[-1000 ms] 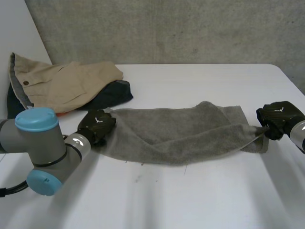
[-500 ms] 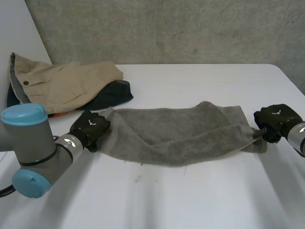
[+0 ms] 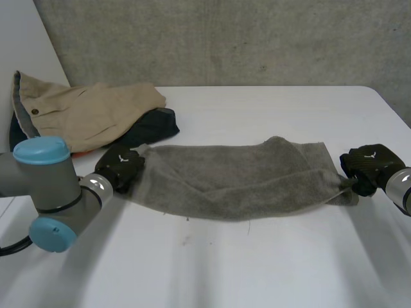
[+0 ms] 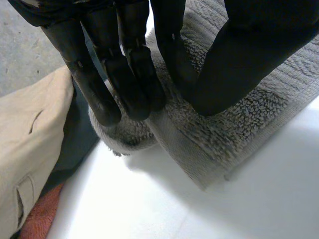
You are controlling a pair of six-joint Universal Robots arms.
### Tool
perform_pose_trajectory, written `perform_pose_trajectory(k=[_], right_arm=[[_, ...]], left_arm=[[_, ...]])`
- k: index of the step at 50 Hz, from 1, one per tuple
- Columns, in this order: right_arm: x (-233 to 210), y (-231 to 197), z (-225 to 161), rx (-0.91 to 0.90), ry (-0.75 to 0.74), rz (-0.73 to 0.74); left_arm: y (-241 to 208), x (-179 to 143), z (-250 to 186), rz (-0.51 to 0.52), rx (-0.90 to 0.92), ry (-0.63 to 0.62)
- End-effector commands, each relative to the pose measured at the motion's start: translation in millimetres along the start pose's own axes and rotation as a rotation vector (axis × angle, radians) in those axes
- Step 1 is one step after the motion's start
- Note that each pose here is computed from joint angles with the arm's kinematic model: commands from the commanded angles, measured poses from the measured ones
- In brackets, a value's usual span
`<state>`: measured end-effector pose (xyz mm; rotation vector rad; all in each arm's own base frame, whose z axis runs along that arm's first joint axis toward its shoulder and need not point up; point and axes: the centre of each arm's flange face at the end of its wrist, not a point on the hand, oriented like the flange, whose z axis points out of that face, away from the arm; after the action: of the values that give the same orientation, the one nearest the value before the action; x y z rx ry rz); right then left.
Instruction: Fold the laundry.
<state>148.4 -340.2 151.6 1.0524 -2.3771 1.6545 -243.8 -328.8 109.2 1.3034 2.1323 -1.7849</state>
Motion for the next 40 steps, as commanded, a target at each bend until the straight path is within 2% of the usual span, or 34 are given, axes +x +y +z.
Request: perform_pose_trajectory(k=[1, 6, 10, 22, 27, 33, 36, 40], right_arm=[[0.6, -0.7, -0.9, -0.005, 0.000, 0.002], [2.7, -6.9, -6.1, -0.018, -0.012, 0.008], [12.3, -24.4, -19.9, -0.010, 0.003, 0.004], [44.2, -110.6, -106.8, 0.069, 0.086, -0.084], [43.7, -110.0, -126.6, -0.006, 0.061, -0.156], [34.8, -92.1, -117.6, -0.094, -0.015, -0.206], [34.3, -76.3, -94.1, -0.149, -0.066, -0.167], [32.5, -73.4, -67.0, -0.145, -0.086, -0.135]], left_arm=[[-5.9, -3.5, 2.7, 0.007, 0.016, -0.016], [-8.2, -4.1, -0.5, 0.002, 0.012, -0.014], [-27.7, -19.1, -16.5, -0.001, 0.036, -0.041], [-107.0, -53.7, -128.8, -0.084, 0.082, -0.075], [-116.6, -60.1, -156.7, -0.107, 0.055, -0.076], [-100.3, -54.4, -143.4, -0.128, -0.016, -0.038], [-81.3, -47.6, -116.2, -0.145, -0.083, 0.010], [-72.4, -49.3, -79.7, -0.140, -0.102, -0.005]])
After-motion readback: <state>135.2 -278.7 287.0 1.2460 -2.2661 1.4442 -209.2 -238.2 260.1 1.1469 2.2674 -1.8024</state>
